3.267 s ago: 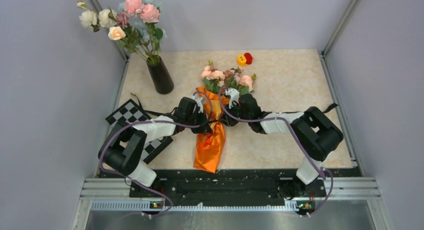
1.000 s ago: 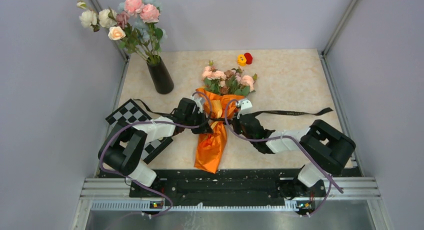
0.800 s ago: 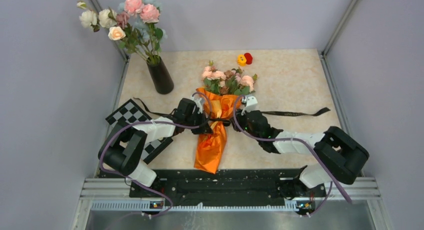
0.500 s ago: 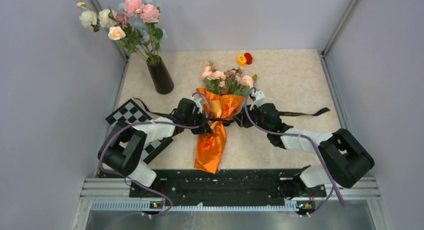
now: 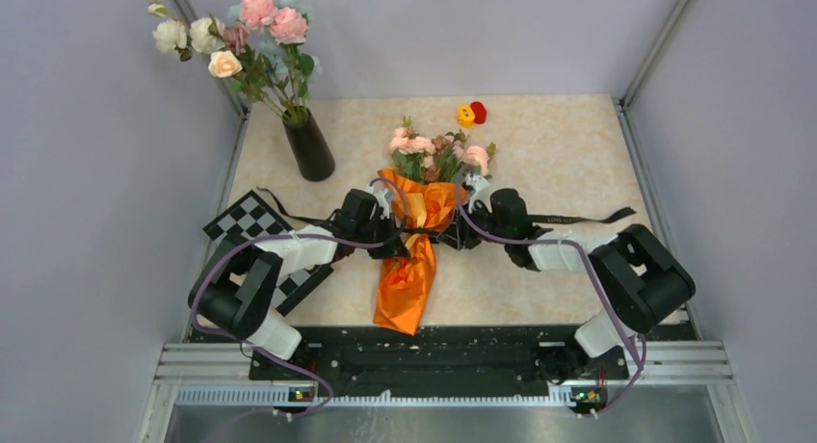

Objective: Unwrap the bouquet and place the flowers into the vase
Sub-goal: Untie the ribbon from the wrapping paper.

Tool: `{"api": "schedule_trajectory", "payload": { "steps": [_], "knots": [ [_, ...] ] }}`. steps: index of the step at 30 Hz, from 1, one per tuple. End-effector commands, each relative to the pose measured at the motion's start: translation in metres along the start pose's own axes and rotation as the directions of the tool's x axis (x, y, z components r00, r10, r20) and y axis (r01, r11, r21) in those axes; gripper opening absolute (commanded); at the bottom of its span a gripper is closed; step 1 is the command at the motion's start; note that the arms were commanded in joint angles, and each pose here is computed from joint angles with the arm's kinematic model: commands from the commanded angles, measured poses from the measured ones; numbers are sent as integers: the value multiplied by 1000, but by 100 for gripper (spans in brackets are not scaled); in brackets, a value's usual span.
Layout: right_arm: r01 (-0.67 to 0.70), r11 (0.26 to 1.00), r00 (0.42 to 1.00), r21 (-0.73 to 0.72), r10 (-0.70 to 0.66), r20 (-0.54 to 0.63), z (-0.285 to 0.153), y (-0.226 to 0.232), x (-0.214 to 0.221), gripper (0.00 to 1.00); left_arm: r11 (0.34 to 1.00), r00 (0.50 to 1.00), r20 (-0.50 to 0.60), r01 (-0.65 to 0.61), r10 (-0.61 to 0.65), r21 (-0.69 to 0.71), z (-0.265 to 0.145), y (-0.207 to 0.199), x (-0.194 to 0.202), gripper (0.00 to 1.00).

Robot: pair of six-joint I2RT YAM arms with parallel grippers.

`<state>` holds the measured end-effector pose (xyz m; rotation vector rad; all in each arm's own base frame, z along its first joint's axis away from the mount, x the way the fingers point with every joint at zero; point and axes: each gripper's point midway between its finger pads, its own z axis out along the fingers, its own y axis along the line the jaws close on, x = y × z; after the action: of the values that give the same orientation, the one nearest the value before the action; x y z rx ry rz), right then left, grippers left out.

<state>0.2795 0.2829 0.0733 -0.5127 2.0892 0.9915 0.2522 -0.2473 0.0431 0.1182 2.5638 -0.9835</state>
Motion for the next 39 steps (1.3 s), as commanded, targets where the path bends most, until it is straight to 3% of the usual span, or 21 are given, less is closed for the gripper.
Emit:
{"api": "schedule_trajectory", "payload": {
  "steps": [1,13,28,31,36,39],
  "knots": [
    [62,998,997,-16,-61,37,9,0,-23,35,1000,1000,1,-12,12,-1,-5,0,2,0],
    [86,996,996,24,-86,22,14,-11,-21,33,1000,1000,2,-12,12,0,-4,-1,1,0],
    [81,997,996,18,-82,23,20,-13,-22,24,1000,1000,4,-8,8,-3,-5,0,2,0],
    [81,996,997,22,-81,19,20,-14,-21,20,1000,1000,4,-7,7,-5,-5,1,2,0],
    [78,997,997,23,-79,22,19,-13,-21,2,1000,1000,11,-6,6,-7,-6,0,0,0],
    [78,997,997,25,-79,27,18,-13,-22,0,1000,1000,14,-5,5,-9,-6,0,0,0]
  ]
}}
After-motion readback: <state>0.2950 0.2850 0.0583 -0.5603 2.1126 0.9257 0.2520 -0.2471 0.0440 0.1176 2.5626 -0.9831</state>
